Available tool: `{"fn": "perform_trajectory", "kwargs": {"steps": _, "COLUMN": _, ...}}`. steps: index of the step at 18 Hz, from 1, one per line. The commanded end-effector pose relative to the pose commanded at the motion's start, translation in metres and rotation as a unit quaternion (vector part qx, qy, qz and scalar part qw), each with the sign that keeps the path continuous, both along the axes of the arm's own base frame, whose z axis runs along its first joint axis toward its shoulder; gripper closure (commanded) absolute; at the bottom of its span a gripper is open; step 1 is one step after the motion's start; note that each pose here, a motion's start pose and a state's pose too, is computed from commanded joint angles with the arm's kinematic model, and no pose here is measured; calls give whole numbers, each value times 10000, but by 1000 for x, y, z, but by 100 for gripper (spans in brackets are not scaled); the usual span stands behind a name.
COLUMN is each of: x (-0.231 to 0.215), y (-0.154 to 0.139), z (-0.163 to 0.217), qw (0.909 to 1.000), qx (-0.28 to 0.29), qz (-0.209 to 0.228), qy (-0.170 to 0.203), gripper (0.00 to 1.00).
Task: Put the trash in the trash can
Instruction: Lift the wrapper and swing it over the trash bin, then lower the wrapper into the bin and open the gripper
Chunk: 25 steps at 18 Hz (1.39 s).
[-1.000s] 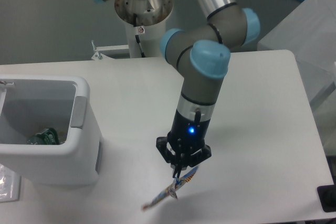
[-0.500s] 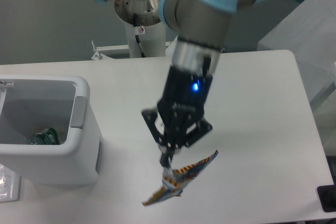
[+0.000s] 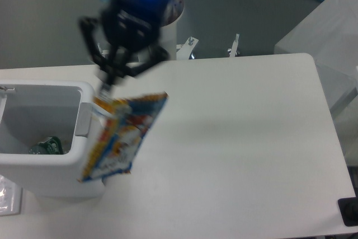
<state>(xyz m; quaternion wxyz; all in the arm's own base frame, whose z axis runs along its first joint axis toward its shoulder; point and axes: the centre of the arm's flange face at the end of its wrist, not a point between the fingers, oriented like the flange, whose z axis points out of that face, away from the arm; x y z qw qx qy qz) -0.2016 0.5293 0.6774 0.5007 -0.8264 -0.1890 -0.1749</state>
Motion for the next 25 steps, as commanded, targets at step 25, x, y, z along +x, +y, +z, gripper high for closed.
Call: {"fn": "perform_trajectory", "kwargs": {"steps": 25, "x": 77, "y": 33, "z": -151, "qw": 9872, "qx": -1161, "qz": -741, "qy": -805, "gripper": 93}}
